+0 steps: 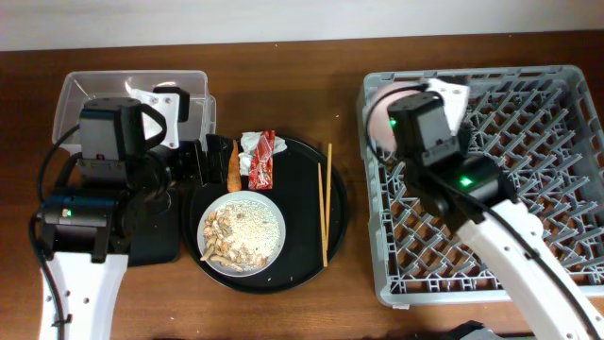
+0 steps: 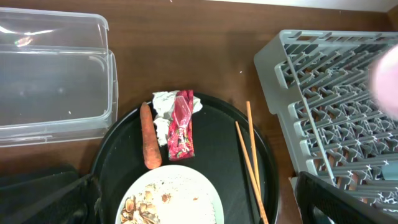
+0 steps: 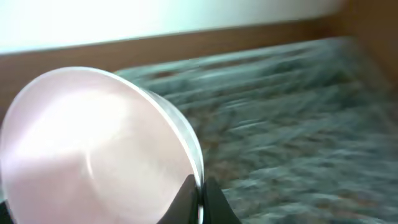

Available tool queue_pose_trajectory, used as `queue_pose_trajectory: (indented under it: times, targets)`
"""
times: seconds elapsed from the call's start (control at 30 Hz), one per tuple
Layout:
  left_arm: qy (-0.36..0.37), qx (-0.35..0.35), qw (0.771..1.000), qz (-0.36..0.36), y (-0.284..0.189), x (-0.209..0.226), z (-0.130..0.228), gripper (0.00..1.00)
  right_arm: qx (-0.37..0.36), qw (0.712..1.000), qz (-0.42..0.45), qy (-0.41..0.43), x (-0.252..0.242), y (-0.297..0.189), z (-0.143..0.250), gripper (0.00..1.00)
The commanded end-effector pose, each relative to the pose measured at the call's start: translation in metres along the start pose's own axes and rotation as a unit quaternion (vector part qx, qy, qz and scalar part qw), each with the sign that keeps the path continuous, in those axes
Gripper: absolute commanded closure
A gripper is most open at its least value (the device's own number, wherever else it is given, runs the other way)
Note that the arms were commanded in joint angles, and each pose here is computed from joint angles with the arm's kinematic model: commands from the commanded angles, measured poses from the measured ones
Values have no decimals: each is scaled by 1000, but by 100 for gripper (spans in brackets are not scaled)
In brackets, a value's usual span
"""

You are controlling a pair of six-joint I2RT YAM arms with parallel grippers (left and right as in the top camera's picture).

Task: Sort waste into correct bins and load items into the dishwasher rack
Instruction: 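Place the pink bowl upside down in the rack's upper right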

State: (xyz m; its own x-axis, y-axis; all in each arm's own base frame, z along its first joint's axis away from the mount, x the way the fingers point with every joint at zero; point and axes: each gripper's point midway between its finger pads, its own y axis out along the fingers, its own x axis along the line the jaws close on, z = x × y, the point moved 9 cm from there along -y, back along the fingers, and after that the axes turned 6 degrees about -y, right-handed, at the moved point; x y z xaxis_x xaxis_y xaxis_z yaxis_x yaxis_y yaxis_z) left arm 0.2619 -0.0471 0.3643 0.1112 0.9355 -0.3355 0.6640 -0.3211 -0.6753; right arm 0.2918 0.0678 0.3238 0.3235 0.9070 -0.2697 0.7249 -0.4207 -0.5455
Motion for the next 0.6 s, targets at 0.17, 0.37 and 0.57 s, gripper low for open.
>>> queue_pose_trajectory:
  times: [0.17,0.37,0.57]
  targets:
    - [-2,-7,1000,1,-3,-2,-3,1,32,949,292,-113,-46,58,-1,96]
    - [-2,-7,1000,1,-3,-2,-3,1,67,929,323,-168,-34,102,9,96]
    - [-2,-7,1000,1,-3,-2,-3,1,73,910,359,-193,-19,126,19,96]
